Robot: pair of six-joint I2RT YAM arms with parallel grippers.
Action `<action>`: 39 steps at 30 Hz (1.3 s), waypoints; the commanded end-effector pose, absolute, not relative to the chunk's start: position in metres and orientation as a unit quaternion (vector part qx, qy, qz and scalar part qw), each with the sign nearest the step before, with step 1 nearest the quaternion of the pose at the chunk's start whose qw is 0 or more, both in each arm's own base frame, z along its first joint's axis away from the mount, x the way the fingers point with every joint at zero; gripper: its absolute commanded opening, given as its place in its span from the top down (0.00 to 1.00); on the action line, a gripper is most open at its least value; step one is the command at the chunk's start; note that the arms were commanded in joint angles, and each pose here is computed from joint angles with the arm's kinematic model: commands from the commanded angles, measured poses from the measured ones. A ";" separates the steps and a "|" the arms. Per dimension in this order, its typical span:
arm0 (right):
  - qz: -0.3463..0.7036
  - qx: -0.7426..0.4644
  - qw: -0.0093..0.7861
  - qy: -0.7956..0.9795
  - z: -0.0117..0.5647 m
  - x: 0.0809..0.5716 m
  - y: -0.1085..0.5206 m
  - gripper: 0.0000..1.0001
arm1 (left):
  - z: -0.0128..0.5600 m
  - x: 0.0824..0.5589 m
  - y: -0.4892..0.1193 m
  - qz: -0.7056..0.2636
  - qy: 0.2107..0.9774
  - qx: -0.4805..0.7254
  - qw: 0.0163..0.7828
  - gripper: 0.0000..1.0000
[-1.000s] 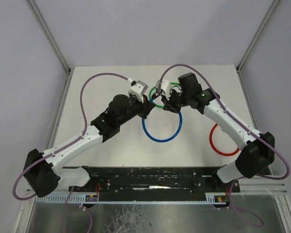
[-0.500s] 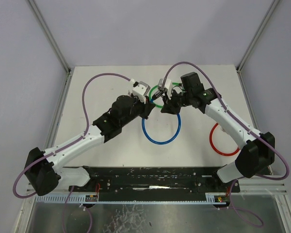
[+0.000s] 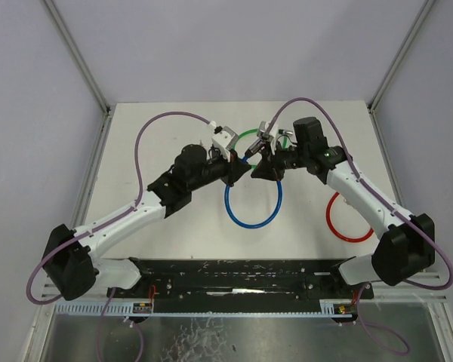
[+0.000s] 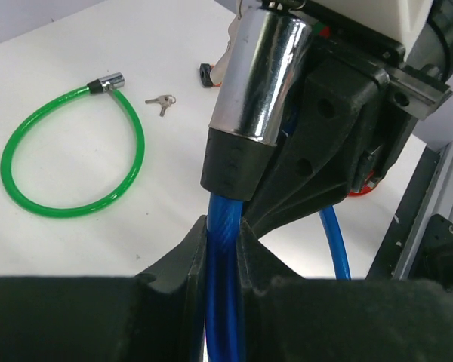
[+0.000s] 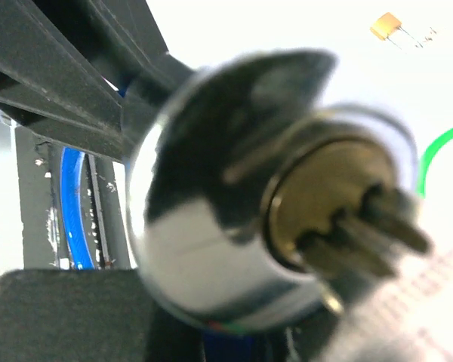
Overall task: Lock with the key
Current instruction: Lock the lock.
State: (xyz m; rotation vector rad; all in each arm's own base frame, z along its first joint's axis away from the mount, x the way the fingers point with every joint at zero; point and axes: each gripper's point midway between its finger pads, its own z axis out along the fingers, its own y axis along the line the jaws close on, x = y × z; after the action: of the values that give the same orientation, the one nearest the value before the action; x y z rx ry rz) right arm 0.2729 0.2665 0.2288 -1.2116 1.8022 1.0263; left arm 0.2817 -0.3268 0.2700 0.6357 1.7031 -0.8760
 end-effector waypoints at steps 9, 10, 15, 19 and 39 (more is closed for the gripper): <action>0.340 -0.525 0.556 0.547 0.235 0.323 0.289 1.00 | 0.185 0.334 -0.328 -0.187 0.695 0.393 0.572 1.00; 0.331 -0.525 0.566 0.544 0.232 0.329 0.290 1.00 | 0.183 0.337 -0.328 -0.178 0.687 0.401 0.579 1.00; 0.318 -0.526 0.588 0.527 0.224 0.350 0.298 1.00 | 0.184 0.361 -0.317 -0.101 0.656 0.407 0.628 1.00; 0.324 -0.525 0.588 0.523 0.227 0.361 0.306 1.00 | 0.200 0.374 -0.310 -0.053 0.623 0.408 0.666 1.00; 0.318 -0.549 0.641 0.432 0.175 0.329 0.301 0.76 | 0.178 0.351 -0.295 0.049 0.537 0.435 0.721 1.00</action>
State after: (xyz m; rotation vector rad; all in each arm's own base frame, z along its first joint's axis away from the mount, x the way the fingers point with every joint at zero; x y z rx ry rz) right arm 0.3530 0.2815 0.1278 -1.1639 1.3017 0.7283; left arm 0.3538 -0.3001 0.1752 0.9721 1.2438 0.0377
